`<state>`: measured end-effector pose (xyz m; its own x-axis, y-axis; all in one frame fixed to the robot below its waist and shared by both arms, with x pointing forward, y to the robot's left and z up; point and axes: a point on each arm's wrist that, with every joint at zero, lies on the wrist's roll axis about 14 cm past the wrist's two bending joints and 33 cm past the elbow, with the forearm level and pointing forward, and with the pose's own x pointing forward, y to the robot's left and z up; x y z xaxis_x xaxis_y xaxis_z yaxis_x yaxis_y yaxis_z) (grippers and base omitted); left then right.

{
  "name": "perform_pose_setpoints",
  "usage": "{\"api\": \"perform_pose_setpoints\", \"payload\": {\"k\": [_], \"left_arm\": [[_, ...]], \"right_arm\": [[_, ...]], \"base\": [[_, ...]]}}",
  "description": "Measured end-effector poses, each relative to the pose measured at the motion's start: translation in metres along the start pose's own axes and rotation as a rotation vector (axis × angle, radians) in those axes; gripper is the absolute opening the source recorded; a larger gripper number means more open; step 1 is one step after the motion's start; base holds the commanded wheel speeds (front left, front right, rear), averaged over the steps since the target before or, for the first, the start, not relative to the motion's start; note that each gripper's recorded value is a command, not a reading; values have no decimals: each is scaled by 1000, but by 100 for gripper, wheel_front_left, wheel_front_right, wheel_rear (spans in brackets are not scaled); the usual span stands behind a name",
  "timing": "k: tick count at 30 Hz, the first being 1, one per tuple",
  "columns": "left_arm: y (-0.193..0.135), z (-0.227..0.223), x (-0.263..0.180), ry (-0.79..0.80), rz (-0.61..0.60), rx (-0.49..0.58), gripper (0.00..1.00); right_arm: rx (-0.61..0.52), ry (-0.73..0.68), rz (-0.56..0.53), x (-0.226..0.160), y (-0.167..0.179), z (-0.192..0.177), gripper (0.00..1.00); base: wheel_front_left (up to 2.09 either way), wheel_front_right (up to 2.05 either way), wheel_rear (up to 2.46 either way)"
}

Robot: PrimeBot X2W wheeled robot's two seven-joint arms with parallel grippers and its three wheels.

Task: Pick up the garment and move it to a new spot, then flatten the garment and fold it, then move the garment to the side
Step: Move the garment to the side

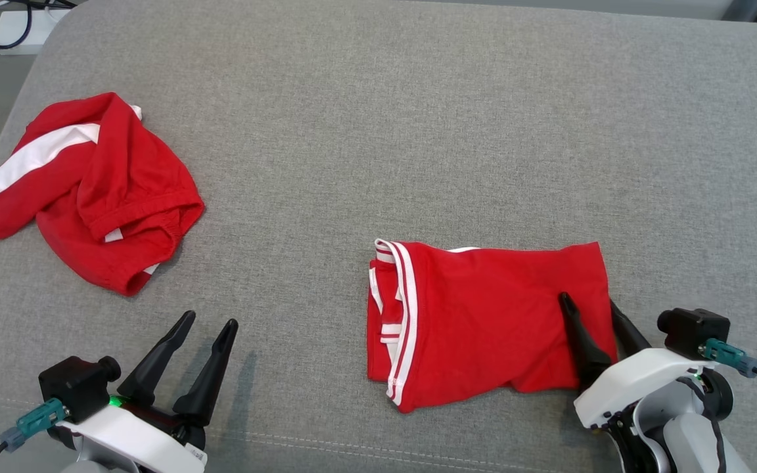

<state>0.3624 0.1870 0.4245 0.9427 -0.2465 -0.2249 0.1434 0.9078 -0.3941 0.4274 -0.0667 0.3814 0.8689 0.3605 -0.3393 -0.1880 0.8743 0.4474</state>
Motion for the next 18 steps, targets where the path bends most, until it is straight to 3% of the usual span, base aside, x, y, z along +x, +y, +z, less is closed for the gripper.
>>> {"api": "perform_pose_setpoints", "payload": {"k": [1, 2, 11, 18], "left_arm": [[1, 0, -1, 0, 2, 0, 100], [1, 1, -1, -2, 3, 0, 100], [-9, 10, -3, -42, -13, 8, 100], [-30, 9, -3, -67, -56, 22, 100]], "right_arm": [[-2, 5, 9, 1, 3, -1, 32], [-10, 13, 19, 2, 5, -3, 0], [-32, -46, -5, -8, 3, 19, 0], [-23, -80, -83, -42, -17, 25, 0]], "base": [[0, 0, 0], [0, 0, 0], [0, 0, 0], [0, 0, 0]]}}
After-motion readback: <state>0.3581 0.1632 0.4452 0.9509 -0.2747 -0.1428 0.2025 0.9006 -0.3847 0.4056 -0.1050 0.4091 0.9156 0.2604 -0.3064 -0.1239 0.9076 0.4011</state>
